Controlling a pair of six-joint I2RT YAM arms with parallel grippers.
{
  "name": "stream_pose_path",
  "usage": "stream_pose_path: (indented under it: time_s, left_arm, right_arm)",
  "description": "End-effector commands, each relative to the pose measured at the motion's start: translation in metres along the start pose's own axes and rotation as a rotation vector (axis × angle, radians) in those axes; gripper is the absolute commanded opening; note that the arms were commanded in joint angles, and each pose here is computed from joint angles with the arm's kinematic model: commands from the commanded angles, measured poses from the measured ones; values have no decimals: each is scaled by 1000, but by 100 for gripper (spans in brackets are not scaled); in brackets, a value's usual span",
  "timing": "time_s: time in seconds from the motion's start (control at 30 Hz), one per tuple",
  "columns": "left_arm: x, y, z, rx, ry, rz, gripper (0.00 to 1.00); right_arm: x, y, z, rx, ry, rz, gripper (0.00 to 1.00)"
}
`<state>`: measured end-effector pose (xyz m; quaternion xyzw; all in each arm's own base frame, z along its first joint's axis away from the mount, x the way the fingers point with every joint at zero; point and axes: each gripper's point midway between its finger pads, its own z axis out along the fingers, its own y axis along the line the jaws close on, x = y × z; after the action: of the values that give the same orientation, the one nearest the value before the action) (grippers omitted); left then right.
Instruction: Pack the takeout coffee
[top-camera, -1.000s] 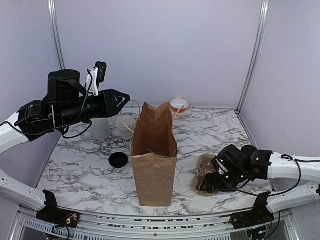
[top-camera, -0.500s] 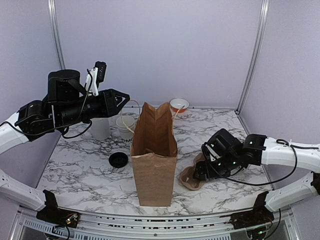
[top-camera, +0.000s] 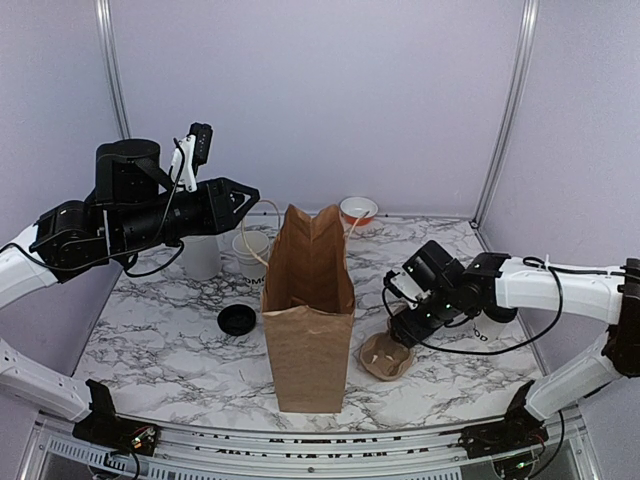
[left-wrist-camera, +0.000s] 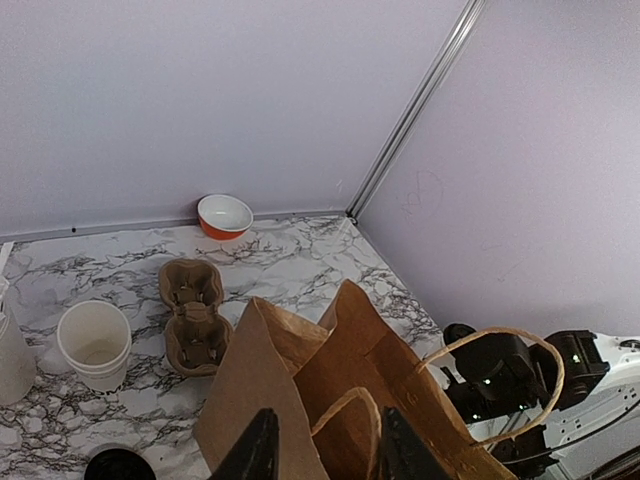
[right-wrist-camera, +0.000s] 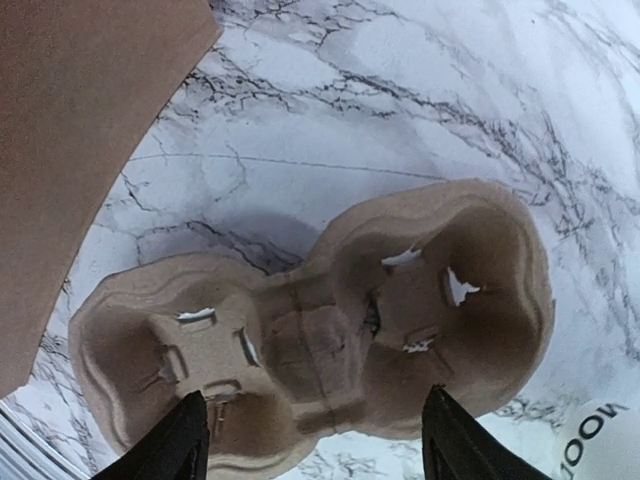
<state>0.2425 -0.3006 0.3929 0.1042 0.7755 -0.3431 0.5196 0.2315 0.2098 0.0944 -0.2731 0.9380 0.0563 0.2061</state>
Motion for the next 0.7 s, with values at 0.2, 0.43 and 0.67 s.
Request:
stream_pose_path:
  time_s: [0.2, 0.43, 0.67]
  left_arm:
    - [-10, -5, -5, 17, -26, -22, 36]
    - [-8, -6, -1, 17, -14, -26, 36]
    - [-9, -4, -3, 6, -16, -18, 37]
  right_arm:
    - [-38, 2, 3, -117, -130, -151, 70]
    - [-23, 9, 18, -153, -77, -149, 66]
    - [-10, 10, 36, -151, -6, -141, 64]
